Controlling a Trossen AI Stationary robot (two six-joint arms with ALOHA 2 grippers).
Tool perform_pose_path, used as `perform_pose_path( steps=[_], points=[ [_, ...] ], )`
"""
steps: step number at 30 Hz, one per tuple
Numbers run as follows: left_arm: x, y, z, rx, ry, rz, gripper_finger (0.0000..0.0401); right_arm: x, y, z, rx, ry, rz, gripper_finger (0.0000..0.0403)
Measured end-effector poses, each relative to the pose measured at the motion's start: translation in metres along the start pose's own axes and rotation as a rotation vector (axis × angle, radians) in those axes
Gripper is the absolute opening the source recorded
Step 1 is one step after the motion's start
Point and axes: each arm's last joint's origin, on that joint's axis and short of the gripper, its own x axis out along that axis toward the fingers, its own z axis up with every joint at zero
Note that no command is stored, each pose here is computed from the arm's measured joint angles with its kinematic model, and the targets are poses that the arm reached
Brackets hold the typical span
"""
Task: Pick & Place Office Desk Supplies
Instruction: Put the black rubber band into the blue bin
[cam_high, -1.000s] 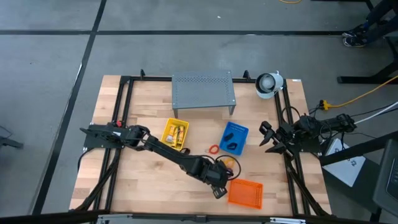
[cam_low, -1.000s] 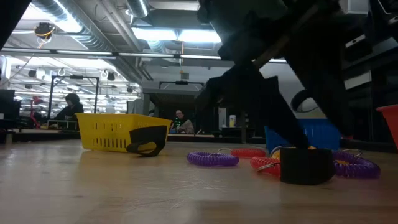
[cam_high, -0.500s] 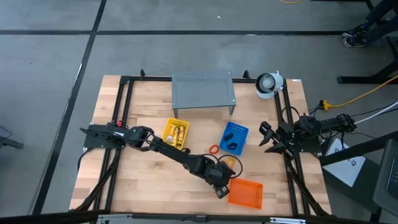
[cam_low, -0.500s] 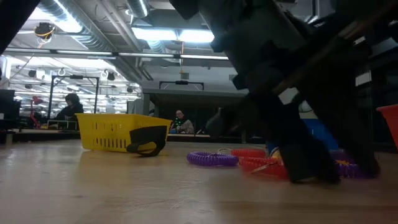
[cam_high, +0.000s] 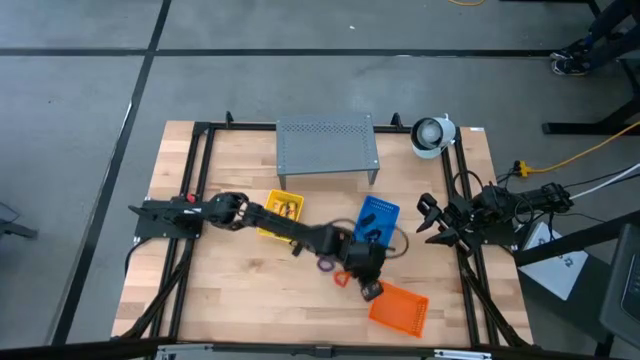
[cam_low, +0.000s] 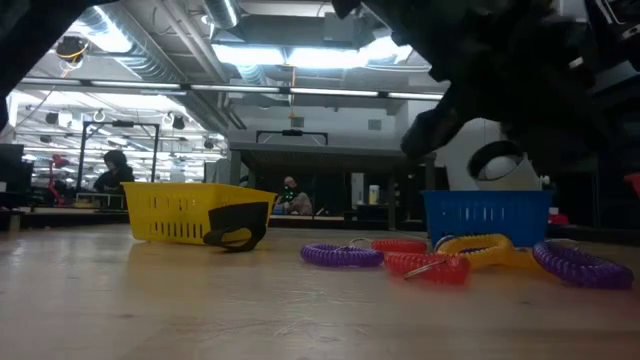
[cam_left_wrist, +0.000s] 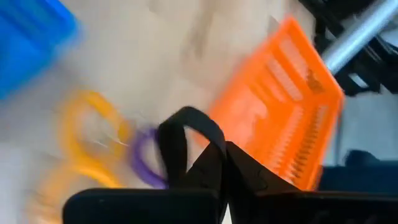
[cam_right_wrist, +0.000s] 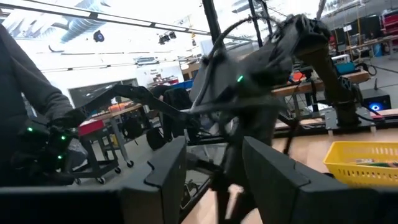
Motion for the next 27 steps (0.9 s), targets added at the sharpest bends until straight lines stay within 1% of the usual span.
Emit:
perform_pose_path(
  steps=[4, 7, 11, 13, 16, 19, 21, 25, 27],
  points=[
    [-0.016, 0.016, 0.023, 0.031, -0.045, 0.028, 0.0004, 0.000, 0.000, 0.000, 0.014, -0.002, -0.002, 0.0160],
    [-0.028, 0.025, 0.037, 0.055, -0.062, 0.017, 0.0003, 0.000, 0.000, 0.000, 0.027, -0.005, -0.001, 0.0160],
    [-0.034, 0.041, 0.048, 0.083, -0.060, 0.036, 0.0003, 0.000, 0.000, 0.000, 0.040, -0.006, -0.003, 0.0160],
    [-0.036, 0.050, 0.054, 0.097, -0.051, 0.019, 0.0003, 0.000, 0.000, 0.001, 0.040, -0.012, -0.019, 0.0160],
    [-0.034, 0.068, 0.063, 0.109, -0.052, 0.033, 0.0004, 0.000, -0.001, 0.001, 0.040, -0.023, -0.048, 0.0160],
    [-0.026, 0.093, 0.067, 0.087, -0.018, 0.062, 0.0004, 0.000, -0.002, 0.001, 0.040, -0.036, -0.082, 0.0160],
    [-0.026, 0.106, 0.071, 0.079, -0.007, 0.060, 0.0005, 0.000, -0.003, 0.001, 0.040, -0.042, -0.097, 0.0160],
    [-0.032, 0.120, 0.082, 0.056, -0.030, 0.069, 0.0012, 0.000, -0.003, 0.002, 0.058, -0.051, -0.120, 0.0160],
    [-0.035, 0.127, 0.084, 0.042, -0.028, 0.081, 0.0024, 0.000, -0.004, 0.002, 0.066, -0.053, -0.124, 0.0160]
  ],
)
